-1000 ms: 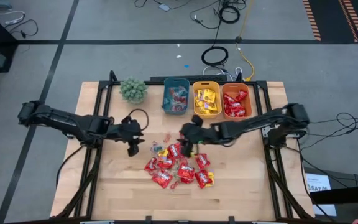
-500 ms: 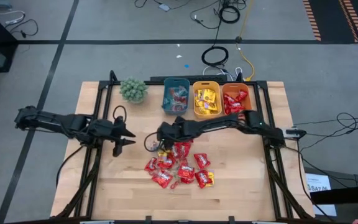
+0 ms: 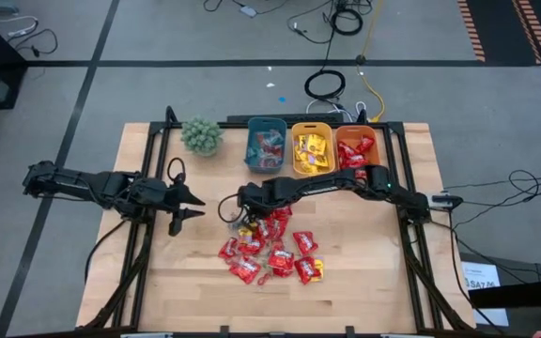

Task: Sort candy
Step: Put the orange gummy into the blue bin, then put the blue gummy into the blue bin

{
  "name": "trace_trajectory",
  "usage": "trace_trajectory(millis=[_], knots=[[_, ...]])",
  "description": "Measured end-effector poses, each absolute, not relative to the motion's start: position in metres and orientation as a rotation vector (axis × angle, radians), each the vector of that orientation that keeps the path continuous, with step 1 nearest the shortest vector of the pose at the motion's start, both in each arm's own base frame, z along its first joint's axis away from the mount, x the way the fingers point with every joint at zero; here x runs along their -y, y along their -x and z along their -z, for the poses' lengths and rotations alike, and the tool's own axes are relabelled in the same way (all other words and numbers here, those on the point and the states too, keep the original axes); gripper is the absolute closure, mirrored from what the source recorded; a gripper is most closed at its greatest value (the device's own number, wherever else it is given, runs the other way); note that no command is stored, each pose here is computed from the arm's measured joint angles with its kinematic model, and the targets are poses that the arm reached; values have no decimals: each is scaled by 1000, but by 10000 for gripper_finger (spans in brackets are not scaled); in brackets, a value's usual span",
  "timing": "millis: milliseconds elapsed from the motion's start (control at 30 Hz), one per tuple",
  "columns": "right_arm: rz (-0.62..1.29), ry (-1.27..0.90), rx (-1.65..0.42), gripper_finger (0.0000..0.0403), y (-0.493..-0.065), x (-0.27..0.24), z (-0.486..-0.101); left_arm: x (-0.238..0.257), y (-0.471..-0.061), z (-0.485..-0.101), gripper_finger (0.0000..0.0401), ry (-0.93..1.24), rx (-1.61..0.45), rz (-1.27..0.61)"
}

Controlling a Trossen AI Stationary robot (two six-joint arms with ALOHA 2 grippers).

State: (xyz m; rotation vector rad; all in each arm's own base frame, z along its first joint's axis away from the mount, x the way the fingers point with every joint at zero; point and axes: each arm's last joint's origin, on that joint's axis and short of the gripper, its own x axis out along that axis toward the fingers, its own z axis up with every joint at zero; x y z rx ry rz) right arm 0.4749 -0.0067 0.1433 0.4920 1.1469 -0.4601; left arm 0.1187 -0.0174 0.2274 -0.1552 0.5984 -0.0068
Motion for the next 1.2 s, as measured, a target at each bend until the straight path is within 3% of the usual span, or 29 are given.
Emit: trace_trajectory(millis=[267, 533, 700, 1000, 1200], knots=[[542, -393, -827, 400, -456, 41, -257, 16, -121, -231, 253, 83, -552, -25], [730, -372, -657, 384, -436, 121, -290, 14, -122, -232, 253, 68, -532, -98], [633, -421, -776, 318, -426, 157, -272, 14, -122, -232, 253, 95, -523, -104], [627, -318, -775, 180, -414, 183, -281, 14, -122, -232, 253, 143, -520, -132], [601, -259, -804, 138, -413, 183, -280, 13, -122, -232, 253, 138, -515, -152]])
